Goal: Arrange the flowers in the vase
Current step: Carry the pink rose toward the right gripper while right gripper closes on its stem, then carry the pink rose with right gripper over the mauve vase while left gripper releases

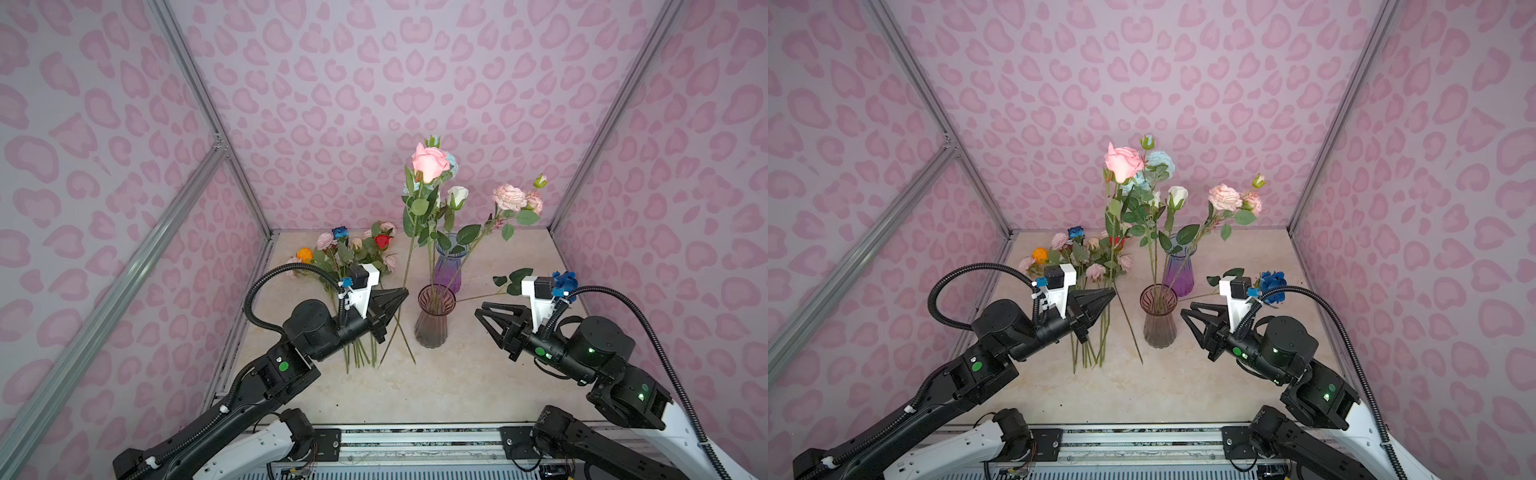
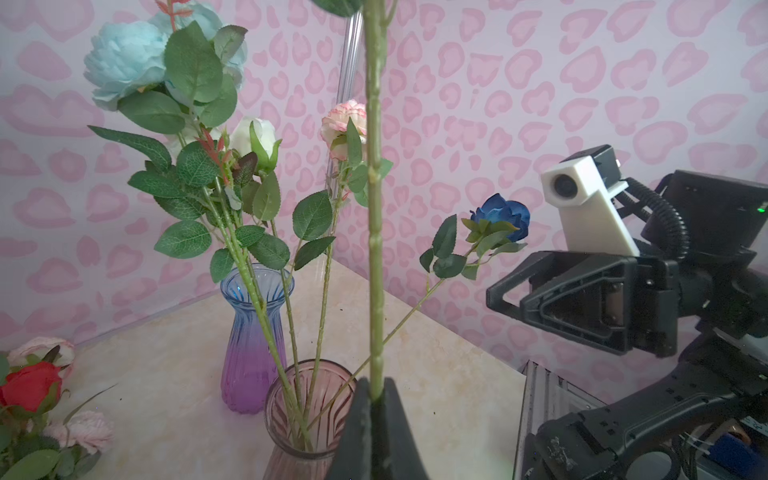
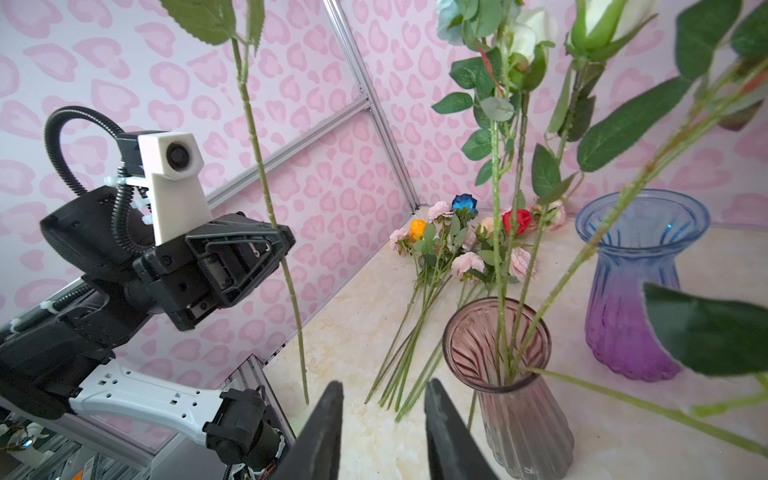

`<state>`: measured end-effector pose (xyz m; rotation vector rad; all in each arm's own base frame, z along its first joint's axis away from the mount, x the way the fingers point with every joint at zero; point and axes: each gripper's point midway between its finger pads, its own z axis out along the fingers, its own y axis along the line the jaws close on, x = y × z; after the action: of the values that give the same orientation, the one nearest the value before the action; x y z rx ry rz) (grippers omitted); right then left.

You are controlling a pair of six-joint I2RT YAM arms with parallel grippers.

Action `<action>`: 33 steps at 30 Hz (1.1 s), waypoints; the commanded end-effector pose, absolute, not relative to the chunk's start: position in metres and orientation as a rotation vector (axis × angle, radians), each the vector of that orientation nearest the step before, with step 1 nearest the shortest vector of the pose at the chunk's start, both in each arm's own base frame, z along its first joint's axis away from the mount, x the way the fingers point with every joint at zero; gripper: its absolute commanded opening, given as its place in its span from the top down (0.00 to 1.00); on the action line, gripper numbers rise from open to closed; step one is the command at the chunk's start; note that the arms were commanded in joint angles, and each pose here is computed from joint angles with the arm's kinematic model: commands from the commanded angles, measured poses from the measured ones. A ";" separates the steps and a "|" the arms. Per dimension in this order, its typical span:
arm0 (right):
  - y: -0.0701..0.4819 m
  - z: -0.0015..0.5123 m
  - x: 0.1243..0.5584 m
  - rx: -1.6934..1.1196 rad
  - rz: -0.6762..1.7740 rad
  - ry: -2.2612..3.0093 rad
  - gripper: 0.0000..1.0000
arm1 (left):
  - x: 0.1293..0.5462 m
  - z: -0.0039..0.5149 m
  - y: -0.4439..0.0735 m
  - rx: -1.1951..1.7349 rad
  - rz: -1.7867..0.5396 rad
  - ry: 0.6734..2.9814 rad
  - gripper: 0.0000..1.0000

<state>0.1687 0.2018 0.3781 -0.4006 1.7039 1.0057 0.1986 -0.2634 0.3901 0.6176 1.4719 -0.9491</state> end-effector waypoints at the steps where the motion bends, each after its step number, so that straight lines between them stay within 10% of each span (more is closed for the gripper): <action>1: 0.209 0.397 0.172 -0.441 0.973 1.646 0.62 | 0.198 0.403 -0.267 0.643 -0.921 1.408 0.97; 24: 0.316 0.429 0.210 -0.577 0.953 1.651 0.55 | 0.197 0.391 -0.272 0.636 -0.899 1.422 0.97; 33: 0.341 0.433 0.215 -0.578 1.035 1.641 0.78 | 0.196 0.392 -0.267 0.621 -0.892 1.411 0.97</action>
<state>0.2171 0.3326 0.4206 -0.5821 1.6842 0.9719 0.1965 -0.2699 0.3785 0.6402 1.4658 -0.8886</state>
